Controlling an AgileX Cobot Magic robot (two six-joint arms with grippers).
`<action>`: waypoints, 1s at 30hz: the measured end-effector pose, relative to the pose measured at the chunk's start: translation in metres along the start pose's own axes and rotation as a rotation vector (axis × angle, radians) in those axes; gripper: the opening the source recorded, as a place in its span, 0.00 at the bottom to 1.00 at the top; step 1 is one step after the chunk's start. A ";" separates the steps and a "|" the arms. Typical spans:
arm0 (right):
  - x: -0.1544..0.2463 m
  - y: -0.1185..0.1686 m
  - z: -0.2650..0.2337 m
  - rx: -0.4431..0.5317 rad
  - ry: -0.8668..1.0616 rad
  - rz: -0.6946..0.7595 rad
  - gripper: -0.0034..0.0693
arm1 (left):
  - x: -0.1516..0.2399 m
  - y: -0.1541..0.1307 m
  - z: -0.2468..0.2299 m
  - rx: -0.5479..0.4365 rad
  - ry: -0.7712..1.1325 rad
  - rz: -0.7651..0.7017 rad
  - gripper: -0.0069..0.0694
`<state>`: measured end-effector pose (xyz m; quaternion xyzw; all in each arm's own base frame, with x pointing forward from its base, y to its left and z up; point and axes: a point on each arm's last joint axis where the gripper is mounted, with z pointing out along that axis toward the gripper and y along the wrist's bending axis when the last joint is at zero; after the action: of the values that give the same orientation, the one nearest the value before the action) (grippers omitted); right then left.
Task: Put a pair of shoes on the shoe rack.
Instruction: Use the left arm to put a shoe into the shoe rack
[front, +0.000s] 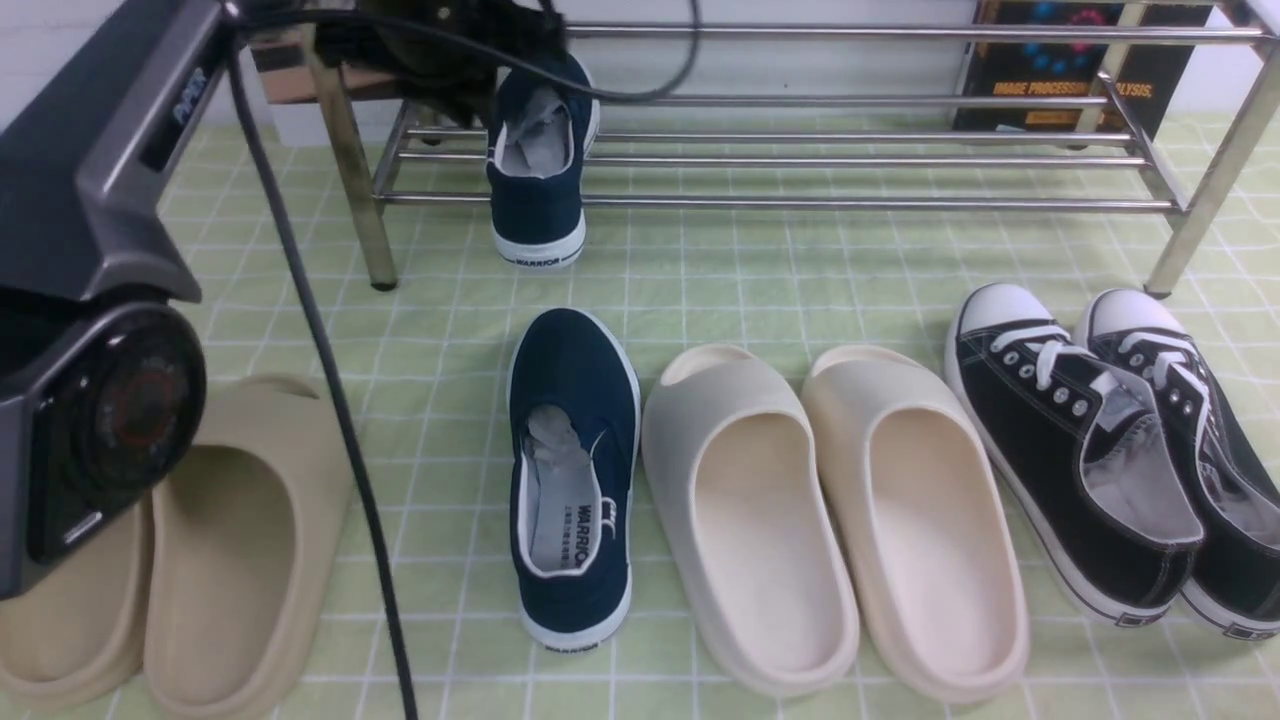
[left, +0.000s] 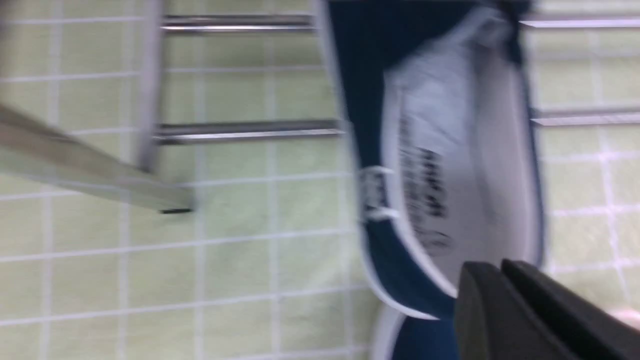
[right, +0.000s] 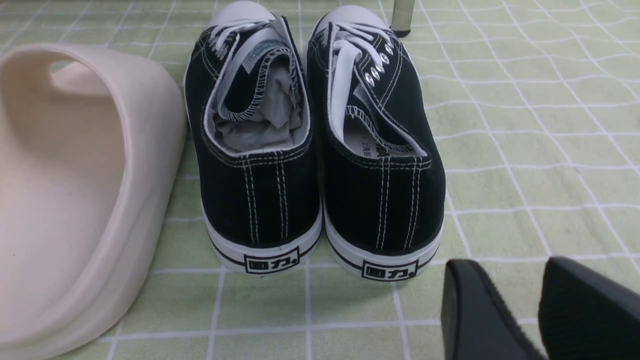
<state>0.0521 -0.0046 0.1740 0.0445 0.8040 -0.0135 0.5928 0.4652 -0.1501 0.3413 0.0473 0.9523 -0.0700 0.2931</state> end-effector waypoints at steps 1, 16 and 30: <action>0.000 0.000 0.000 0.000 0.000 0.000 0.38 | 0.004 -0.007 0.003 0.007 0.015 0.016 0.07; 0.000 0.000 0.000 0.000 0.000 0.000 0.38 | 0.031 -0.021 0.034 -0.017 0.154 0.061 0.07; 0.000 0.000 0.000 0.000 0.000 0.000 0.38 | 0.037 -0.002 0.068 -0.101 0.197 0.048 0.07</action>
<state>0.0521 -0.0046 0.1740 0.0445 0.8040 -0.0135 0.5928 0.4724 -0.1609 0.2651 0.0619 0.9774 -0.0098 0.2017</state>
